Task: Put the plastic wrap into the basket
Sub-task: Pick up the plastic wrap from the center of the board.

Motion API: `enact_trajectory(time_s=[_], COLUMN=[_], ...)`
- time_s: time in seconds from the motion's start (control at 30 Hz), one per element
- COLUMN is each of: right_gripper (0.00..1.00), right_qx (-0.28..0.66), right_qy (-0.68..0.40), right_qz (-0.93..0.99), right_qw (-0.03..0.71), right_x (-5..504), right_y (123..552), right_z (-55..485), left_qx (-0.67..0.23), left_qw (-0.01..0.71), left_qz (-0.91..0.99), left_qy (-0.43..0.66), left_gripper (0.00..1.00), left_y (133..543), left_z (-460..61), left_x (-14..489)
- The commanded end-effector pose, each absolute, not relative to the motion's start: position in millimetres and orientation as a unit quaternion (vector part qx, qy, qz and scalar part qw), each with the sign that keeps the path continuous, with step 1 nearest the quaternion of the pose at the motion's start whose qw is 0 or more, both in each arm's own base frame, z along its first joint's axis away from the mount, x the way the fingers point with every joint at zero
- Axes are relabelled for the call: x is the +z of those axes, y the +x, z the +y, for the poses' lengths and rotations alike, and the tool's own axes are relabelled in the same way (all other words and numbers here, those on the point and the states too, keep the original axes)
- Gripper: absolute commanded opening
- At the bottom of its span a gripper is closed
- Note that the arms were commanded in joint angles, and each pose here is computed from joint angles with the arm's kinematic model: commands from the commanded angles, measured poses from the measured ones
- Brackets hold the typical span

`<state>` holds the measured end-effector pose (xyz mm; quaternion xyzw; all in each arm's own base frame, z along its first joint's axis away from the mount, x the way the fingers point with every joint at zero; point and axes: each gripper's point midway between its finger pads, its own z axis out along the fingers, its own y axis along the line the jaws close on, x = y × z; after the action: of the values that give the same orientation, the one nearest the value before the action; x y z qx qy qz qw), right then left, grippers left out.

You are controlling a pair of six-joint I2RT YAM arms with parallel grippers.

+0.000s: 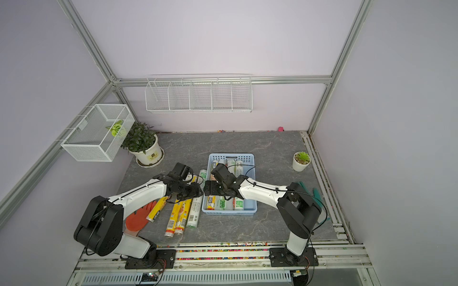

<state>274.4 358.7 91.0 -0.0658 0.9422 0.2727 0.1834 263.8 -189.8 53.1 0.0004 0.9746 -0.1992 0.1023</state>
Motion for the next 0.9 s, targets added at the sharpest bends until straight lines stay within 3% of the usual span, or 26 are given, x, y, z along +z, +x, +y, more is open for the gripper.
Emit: enact_trajectory(time_s=[0.0,0.5,0.87], right_gripper=[0.94,0.95,0.95], right_qx=[0.256,0.261,0.251], right_qy=[-0.070,-0.077,-0.077], right_qz=[0.949,0.948,0.948], right_qw=[0.172,0.168,0.180], right_x=[85,84,92], right_y=[269,267,269], right_z=[355,358,352], left_qx=[-0.170,-0.122,-0.127], left_qw=[0.099,0.082,0.081], left_qz=[0.980,0.989,0.988], left_qy=[0.015,0.022,0.029], left_gripper=[0.63,0.66,0.47], left_y=[266,263,259], left_z=[-190,-189,-191], left_x=[49,30,31])
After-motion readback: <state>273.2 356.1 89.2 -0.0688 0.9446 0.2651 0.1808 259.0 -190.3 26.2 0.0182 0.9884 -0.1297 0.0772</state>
